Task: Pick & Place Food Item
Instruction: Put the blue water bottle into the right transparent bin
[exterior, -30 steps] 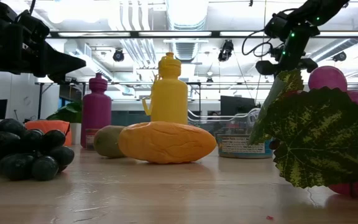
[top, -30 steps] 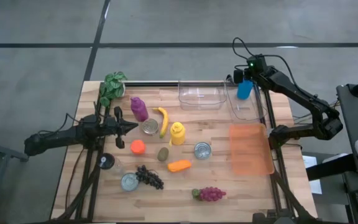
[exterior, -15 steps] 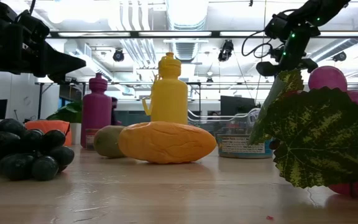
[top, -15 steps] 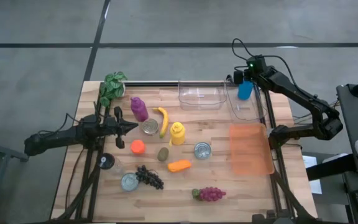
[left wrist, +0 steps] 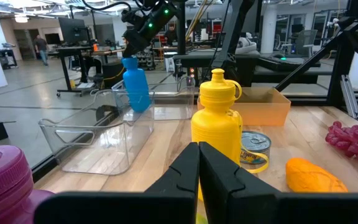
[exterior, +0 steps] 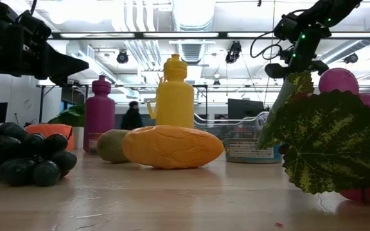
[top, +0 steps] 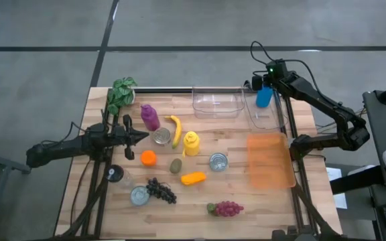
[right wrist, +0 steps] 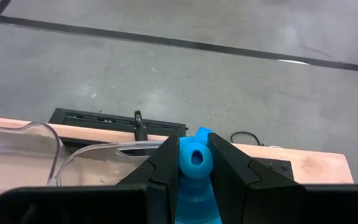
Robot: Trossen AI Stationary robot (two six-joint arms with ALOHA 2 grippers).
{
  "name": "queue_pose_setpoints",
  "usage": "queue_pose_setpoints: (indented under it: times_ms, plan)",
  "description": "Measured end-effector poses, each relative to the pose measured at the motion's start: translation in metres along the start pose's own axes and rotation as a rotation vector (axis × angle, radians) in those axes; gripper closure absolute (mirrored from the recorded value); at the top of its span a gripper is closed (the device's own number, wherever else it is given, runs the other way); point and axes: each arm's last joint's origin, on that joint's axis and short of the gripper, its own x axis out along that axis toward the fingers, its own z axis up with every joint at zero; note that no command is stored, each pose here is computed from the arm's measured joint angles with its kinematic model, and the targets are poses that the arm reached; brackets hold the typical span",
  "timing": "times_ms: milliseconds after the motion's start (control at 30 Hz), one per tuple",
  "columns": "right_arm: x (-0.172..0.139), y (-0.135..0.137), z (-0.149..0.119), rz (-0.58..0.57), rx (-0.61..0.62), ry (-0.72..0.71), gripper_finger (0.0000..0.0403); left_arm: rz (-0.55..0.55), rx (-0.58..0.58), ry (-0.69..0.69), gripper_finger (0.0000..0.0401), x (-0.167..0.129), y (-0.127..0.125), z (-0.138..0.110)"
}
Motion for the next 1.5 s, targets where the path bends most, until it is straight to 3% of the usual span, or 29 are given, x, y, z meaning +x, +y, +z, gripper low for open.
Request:
queue_pose_setpoints:
  times_ms: [433, 1500]
  plan:
    - [0.0002, 0.0001, -0.0002, 0.001, 0.003, 0.0, 0.0336, 0.0, 0.0, 0.0, 0.0386, 0.0, 0.0, 0.0]
    - [0.0004, 0.0001, -0.0008, 0.005, 0.001, 0.006, 0.0251, 0.0, 0.0, 0.0, 0.0386, 0.0, 0.0, 0.0001]
